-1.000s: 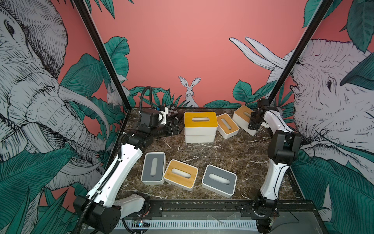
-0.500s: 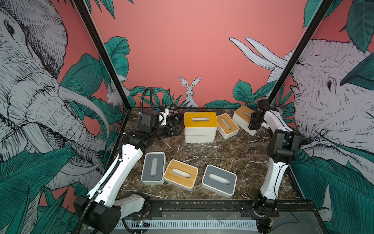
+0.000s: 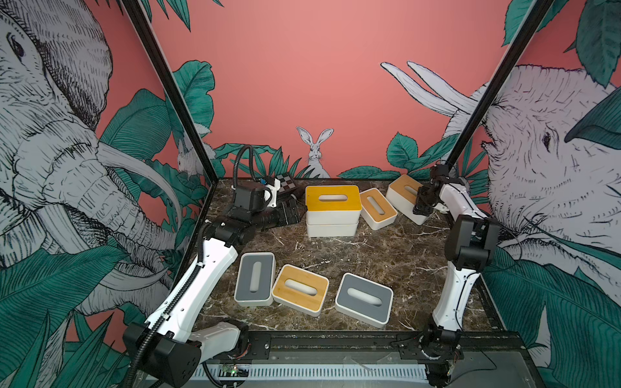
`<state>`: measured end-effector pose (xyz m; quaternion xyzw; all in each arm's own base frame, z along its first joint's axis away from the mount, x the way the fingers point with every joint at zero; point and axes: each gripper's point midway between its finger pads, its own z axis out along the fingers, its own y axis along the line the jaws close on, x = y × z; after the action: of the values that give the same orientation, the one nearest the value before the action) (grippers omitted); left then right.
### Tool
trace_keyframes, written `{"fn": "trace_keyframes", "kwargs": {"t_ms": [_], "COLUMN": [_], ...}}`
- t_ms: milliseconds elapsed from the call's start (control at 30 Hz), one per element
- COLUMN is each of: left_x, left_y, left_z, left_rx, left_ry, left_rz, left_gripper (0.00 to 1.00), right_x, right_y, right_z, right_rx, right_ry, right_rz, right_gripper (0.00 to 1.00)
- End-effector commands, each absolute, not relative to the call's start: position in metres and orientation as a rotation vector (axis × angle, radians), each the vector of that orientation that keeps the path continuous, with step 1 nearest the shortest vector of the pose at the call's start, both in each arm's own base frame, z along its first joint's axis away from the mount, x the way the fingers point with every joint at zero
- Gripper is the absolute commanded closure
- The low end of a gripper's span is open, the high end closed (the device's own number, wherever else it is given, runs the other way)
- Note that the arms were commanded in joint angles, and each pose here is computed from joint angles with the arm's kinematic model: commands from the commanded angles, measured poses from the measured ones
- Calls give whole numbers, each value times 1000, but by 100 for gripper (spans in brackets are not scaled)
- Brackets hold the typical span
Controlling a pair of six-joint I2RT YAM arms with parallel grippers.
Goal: Stack the tissue boxes
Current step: Pick up the tissue box from the center of the board.
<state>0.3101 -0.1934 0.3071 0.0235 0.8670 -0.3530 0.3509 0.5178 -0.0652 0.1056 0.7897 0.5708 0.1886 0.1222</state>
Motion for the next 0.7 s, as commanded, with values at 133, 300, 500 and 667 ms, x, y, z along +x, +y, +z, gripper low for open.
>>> {"fn": "trace_keyframes", "kwargs": {"t_ms": [133,300,500,667], "left_x": [312,313,313,313], "left_y": [-193,-193,-193,-192], "left_z": [301,296,294,291], "left_rx": [40,21,19,12], "left_ry": [2250,2254,2257,2260], "left_rz": [-930,-933,-933,-924], "left_gripper": [0,1,1,0], "right_x": [500,501,510,513], "right_y": [-65,-65,-67,-67], "right_z": [53,50,53,54], "right_rx": [2420,2420,2374,2364], "right_ry": [1730,1741,1779,1763], "right_rz": [468,502,559,593], "right_gripper": [23,24,17,21]}}
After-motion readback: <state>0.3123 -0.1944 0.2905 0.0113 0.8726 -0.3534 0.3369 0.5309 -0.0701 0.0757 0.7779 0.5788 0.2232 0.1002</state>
